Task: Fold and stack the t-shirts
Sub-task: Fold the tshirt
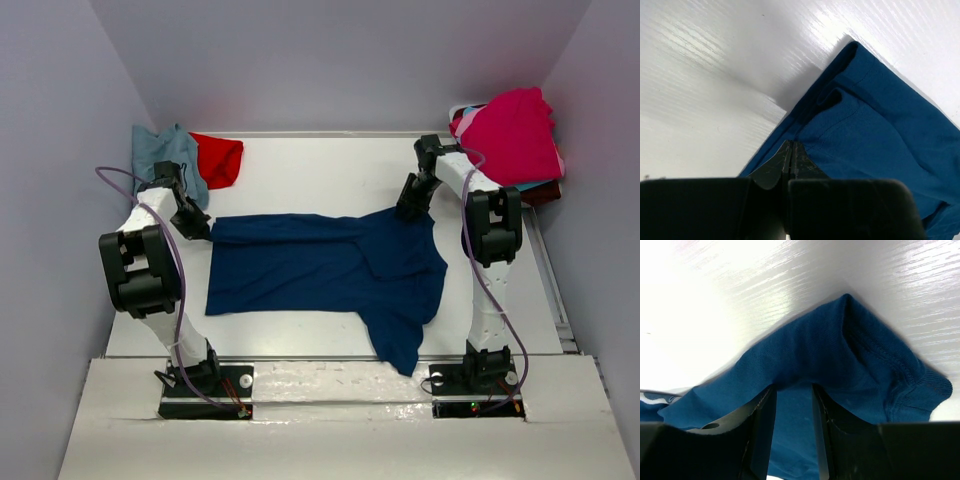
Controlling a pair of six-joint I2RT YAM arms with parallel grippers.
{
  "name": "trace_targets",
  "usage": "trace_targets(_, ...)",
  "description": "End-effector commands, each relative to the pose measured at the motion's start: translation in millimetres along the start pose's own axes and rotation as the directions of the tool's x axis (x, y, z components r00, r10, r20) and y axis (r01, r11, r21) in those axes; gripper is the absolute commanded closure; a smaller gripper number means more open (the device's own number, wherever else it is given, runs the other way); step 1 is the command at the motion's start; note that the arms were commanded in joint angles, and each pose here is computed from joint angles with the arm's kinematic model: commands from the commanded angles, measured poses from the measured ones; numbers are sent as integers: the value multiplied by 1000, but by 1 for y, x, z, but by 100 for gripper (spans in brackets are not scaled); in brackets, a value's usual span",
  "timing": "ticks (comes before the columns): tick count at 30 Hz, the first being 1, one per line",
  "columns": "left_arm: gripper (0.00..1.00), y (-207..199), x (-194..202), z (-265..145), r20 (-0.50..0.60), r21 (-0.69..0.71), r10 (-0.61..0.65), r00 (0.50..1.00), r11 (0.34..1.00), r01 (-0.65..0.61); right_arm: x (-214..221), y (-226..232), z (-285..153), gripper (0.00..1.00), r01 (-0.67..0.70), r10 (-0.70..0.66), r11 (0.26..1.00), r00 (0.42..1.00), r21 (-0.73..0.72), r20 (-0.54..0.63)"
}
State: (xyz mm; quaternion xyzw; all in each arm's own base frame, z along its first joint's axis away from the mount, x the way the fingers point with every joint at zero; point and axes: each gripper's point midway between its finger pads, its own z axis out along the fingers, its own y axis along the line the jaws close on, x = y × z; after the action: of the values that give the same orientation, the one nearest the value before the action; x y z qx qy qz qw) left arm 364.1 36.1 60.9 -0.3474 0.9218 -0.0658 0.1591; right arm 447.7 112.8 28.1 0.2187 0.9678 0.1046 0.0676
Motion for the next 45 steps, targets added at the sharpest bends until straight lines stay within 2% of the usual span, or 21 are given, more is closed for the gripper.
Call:
trace_targets(1, 94, 1, 1, -9, 5, 20, 12, 1000, 1000, -12, -1, -18, 11, 59, 0, 1, 999, 1000, 48, -20)
trace_targets(3, 91, -4, 6, -10, -8, 56, 14, 1000, 998, -13, -1, -17, 9, 59, 1, -1, 999, 1000, 47, -19)
trace_targets(4, 81, -5, 6, -11, -10, 64, 16, 1000, 998, -15, -1, -17, 9, 59, 0, 1, 999, 1000, 45, -18)
trace_targets(8, 67, -9, 7, -17, 0, 91, 21, 1000, 996, -21, -2, -17, 7, 59, 0, 0, 999, 1000, 46, -14)
trace_targets(11, 63, -11, 8, -24, 3, 103, 27, 1000, 994, -27, 0, -18, 9, 59, 1, 0, 999, 1000, 52, -20)
trace_targets(17, 62, -18, 1, -46, 38, 127, 28, 999, 991, -33, 1, -19, 10, 59, -1, 2, 999, 1000, 51, -24)
trace_targets(26, 62, -47, -26, -64, 127, 120, 127, 984, 983, -142, -1, -17, 4, 55, 8, -7, 999, 1000, 51, -17)
trace_targets(37, 64, -103, -15, -5, 2, 155, 243, 970, 958, -241, -6, -10, -15, 48, 15, -15, 1000, 1000, 26, 11)
trace_targets(45, 64, -90, 4, 20, -45, 106, 265, 963, 960, -259, -3, -11, -15, 48, 15, -15, 1000, 1000, 25, 6)
